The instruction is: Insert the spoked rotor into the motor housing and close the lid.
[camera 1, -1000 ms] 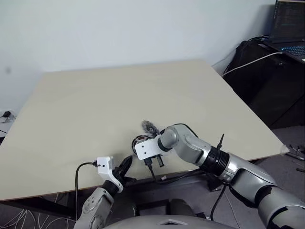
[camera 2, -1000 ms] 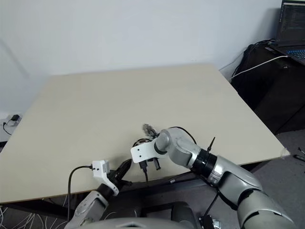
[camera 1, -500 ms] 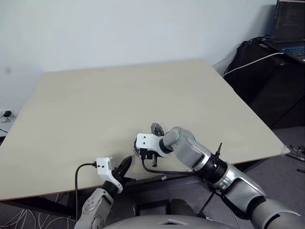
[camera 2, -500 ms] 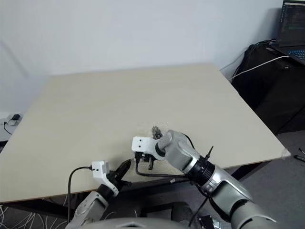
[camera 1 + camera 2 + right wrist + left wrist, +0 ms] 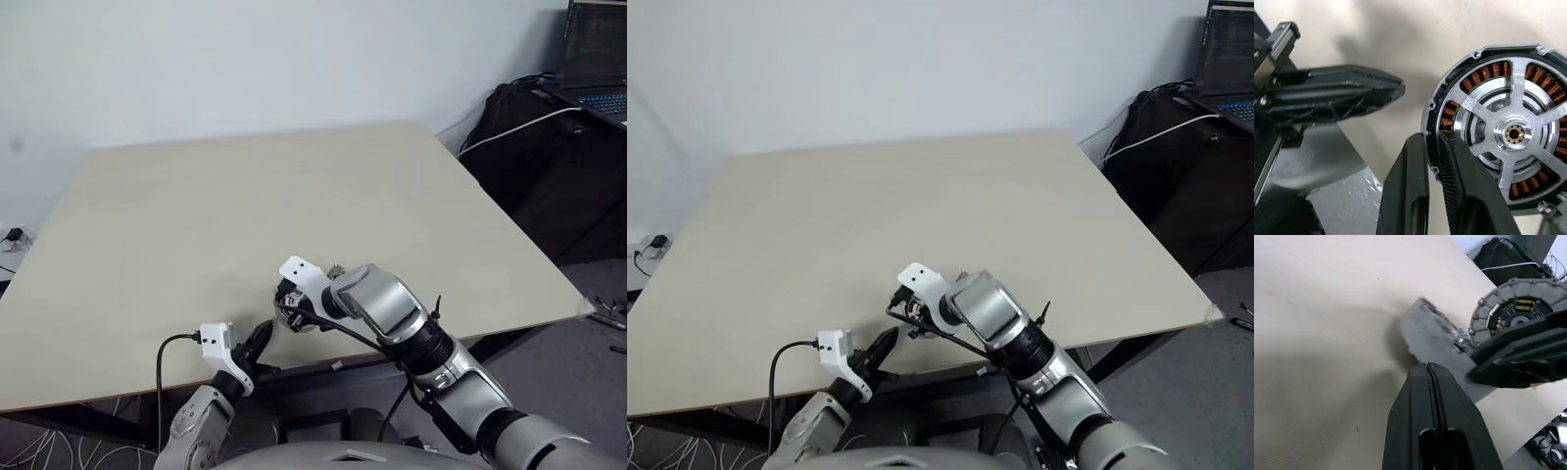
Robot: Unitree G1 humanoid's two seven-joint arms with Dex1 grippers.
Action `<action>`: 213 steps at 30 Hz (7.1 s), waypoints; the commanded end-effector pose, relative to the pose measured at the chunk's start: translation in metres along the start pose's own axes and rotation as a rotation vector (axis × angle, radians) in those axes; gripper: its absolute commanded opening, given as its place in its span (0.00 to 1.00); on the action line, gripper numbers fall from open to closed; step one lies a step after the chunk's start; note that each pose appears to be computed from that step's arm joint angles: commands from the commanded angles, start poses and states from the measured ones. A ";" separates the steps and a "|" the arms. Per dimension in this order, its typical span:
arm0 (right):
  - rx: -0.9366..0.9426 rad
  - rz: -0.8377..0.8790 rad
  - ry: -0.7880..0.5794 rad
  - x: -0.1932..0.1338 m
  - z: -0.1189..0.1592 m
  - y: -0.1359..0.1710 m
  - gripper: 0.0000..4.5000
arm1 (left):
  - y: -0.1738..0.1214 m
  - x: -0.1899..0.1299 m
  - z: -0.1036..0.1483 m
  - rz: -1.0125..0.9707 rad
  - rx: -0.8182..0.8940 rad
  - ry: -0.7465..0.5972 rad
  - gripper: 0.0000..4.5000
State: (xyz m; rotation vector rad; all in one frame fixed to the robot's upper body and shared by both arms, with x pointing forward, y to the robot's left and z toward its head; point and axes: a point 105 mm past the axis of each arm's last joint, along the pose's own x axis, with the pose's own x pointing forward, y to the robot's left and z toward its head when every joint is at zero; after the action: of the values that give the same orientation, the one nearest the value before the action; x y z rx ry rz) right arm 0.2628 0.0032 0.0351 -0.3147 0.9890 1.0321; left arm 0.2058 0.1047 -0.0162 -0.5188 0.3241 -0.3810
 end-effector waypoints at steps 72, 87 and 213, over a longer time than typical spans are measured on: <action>-0.230 -0.202 -0.615 -0.059 -0.017 -0.025 0.00 | -0.004 -0.004 0.012 -0.081 0.066 0.052 0.00; -0.153 -0.109 -0.554 -0.005 -0.019 -0.021 0.00 | -0.001 -0.006 0.018 -0.061 0.082 0.040 0.00; -0.136 -0.226 -0.351 0.017 -0.037 -0.035 0.71 | -0.001 -0.006 0.015 -0.045 0.051 0.026 0.00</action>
State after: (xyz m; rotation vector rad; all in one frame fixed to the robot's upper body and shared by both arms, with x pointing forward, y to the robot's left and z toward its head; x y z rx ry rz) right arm 0.2740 -0.0194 0.0069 -0.3099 0.4889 0.9543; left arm 0.1997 0.1143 -0.0158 -0.4712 0.3901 -0.4230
